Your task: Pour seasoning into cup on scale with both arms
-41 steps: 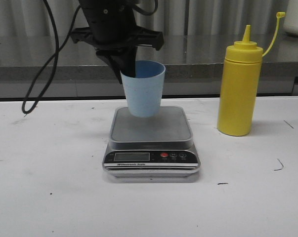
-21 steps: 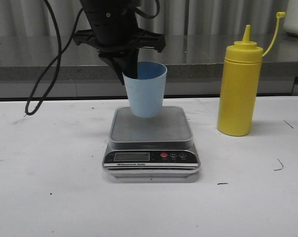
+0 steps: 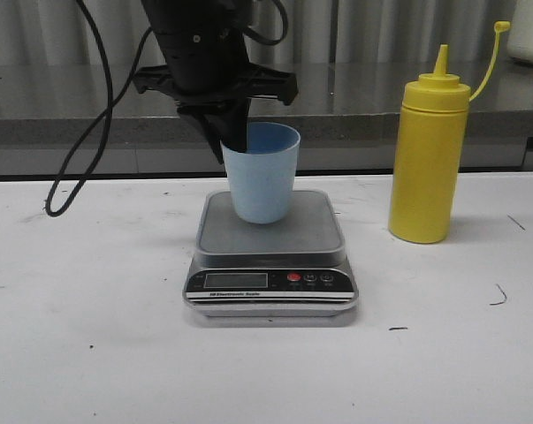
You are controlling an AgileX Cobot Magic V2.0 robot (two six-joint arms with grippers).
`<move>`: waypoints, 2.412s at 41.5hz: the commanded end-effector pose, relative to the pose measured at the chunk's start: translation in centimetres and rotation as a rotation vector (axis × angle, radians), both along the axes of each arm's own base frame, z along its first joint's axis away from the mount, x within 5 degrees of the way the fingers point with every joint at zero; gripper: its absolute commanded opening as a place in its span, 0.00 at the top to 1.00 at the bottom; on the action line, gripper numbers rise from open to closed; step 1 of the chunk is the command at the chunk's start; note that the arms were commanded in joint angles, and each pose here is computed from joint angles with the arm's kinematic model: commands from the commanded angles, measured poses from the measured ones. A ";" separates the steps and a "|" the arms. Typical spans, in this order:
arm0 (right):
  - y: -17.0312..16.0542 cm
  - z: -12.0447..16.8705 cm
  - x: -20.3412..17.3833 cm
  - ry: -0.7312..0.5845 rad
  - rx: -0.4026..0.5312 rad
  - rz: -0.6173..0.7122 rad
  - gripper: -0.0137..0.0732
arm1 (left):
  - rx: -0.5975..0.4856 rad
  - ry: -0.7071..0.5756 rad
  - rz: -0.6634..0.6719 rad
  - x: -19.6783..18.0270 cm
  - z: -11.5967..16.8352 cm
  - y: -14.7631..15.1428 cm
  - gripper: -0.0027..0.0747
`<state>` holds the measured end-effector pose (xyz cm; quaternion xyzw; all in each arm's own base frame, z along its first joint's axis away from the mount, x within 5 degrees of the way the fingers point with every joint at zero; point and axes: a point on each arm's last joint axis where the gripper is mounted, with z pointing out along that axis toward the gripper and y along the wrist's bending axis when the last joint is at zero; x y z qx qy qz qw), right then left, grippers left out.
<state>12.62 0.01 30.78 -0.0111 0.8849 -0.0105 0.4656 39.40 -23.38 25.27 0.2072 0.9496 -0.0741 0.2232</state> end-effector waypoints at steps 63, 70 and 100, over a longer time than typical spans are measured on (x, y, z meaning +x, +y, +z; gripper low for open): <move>-0.1 1.3 0.5 -0.081 -0.023 0.004 0.18 | -0.232 -0.561 0.020 -23.8 16.1 15.2 0.47; -0.1 1.3 0.5 -0.081 -0.023 0.004 0.18 | -0.289 -0.598 0.048 -27.2 15.0 17.1 0.47; -0.1 1.3 0.5 -0.081 -0.023 0.004 0.18 | -0.319 -0.631 0.050 -30.7 12.8 19.0 0.47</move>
